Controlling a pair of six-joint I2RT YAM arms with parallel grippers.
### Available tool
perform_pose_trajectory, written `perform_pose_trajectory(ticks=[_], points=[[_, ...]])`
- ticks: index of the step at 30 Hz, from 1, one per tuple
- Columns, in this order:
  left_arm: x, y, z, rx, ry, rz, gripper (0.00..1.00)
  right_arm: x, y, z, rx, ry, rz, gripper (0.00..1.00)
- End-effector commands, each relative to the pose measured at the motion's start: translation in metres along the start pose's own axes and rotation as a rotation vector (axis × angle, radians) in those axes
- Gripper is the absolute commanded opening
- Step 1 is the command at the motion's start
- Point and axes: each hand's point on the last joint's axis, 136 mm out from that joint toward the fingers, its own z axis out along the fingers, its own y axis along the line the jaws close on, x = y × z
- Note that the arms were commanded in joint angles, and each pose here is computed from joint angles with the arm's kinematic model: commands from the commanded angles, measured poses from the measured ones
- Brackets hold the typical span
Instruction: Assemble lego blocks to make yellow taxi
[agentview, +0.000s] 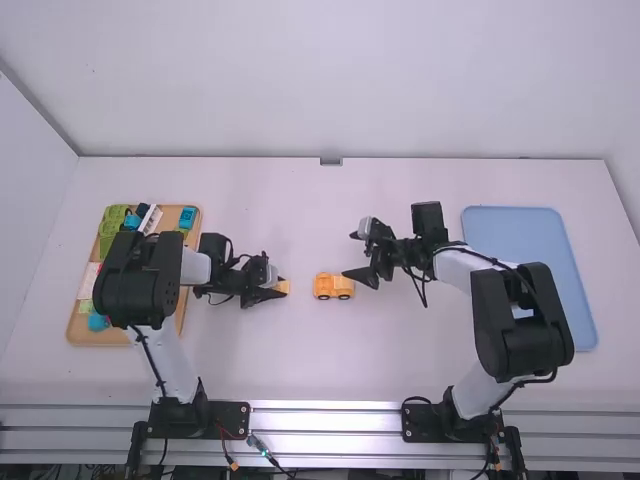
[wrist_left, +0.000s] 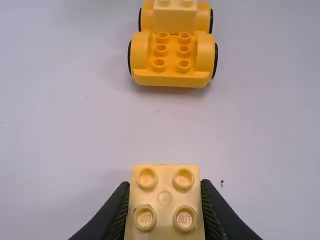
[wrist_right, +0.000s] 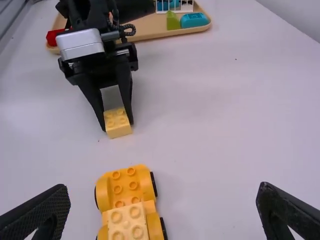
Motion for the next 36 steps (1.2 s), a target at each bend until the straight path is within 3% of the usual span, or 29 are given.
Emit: perform_pose_trajectory(ticks=[1,9,18,28,36], points=[[0.001,0.001,0.002,0.007,0.008,0.001,0.23,-0.004,-0.002,0.0,-0.007,-0.01,-0.022,0.99],[-0.002,0.004,0.0,-0.002,-0.014,0.002,0.26,0.008,0.006,0.002,-0.006,-0.006,-0.026,0.99],[-0.033,0.016,-0.008,0.02,-0.074,0.0,0.24,0.024,0.022,0.005,-0.017,-0.008,-0.023,0.99],[-0.064,0.014,-0.008,0.049,-0.083,0.052,0.22,0.056,0.036,0.036,-0.093,-0.029,-0.027,0.99],[-0.085,0.01,0.01,0.069,-0.061,0.062,0.19,0.077,0.036,0.043,-0.102,-0.028,-0.059,0.99]])
